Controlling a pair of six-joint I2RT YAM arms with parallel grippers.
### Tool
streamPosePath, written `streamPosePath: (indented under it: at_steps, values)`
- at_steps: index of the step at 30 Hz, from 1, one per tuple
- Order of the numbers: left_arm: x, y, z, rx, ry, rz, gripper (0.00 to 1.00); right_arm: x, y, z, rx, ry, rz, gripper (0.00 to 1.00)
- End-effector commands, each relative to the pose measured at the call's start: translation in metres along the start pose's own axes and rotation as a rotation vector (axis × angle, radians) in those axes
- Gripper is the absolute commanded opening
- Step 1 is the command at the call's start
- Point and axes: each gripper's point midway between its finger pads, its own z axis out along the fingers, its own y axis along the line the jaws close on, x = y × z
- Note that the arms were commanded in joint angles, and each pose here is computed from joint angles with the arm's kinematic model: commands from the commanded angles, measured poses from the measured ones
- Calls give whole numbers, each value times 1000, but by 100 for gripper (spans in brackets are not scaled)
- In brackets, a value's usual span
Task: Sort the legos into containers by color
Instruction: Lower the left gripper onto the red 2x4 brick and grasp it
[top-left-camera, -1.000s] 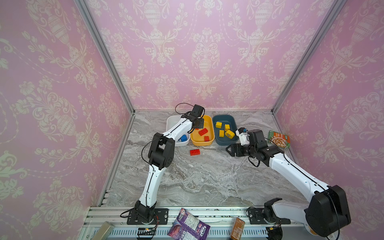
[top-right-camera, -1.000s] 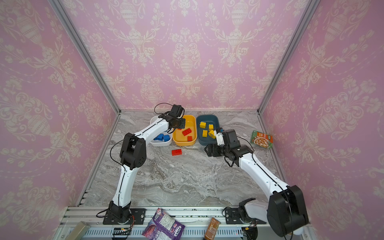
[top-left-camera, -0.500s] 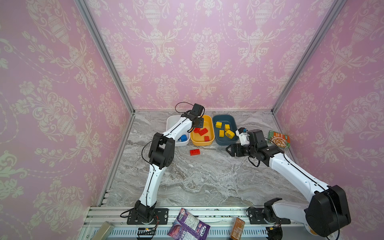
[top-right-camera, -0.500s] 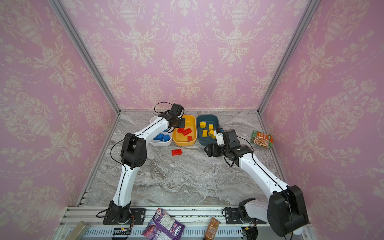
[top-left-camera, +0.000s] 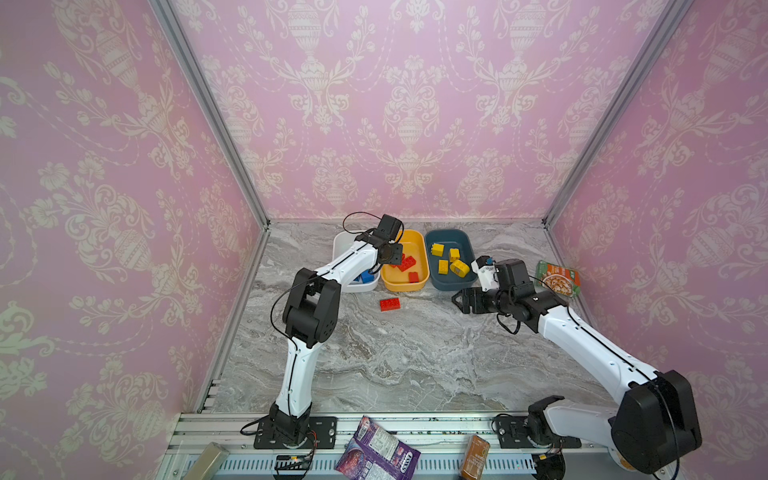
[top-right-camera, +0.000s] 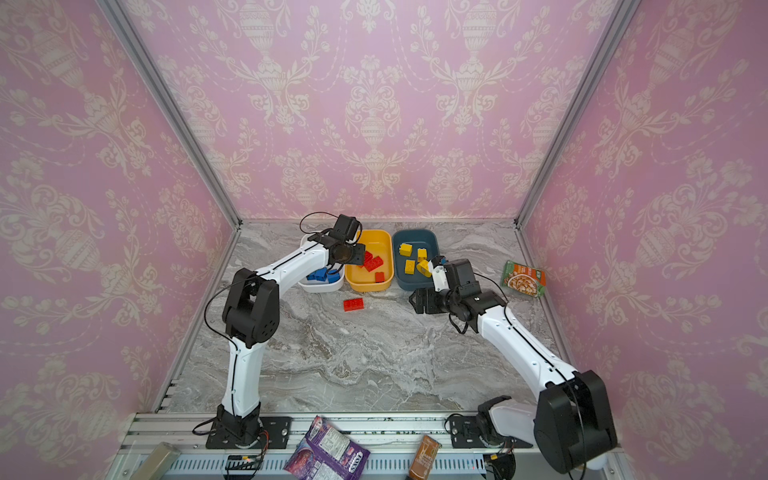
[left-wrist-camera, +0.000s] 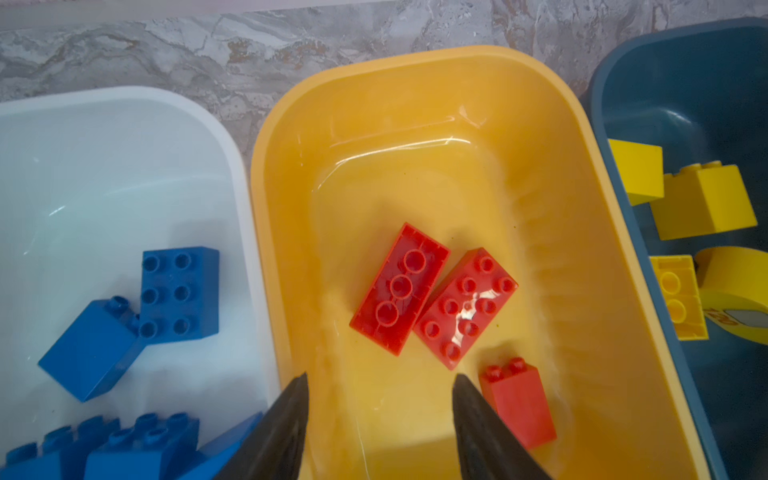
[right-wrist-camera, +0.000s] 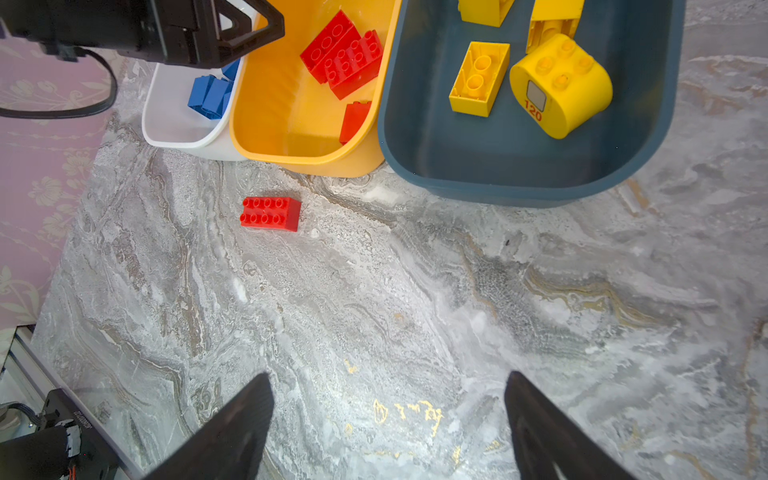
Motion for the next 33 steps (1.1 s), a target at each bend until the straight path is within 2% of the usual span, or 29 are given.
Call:
streamPosePath:
  at_steps: [1,8,18,25,33]
  values:
    - [-10,-14,-36,62,-72,-50,59,-6,2,-6,-3,-18,15,88]
    - [21,-12,-70,61,-77,-91,67,-5,2,-5,-5,-16,18,88]
    - [72,-11,-89,52,-13,-127,84,-4,1,0,-10,-11,22,88]
    - [99,-17,-79,27,52,-139,91,-4,1,1,-15,-10,23,88]
    - [128,-19,-54,-25,139,-174,93,-1,-1,-2,-3,-13,20,89]
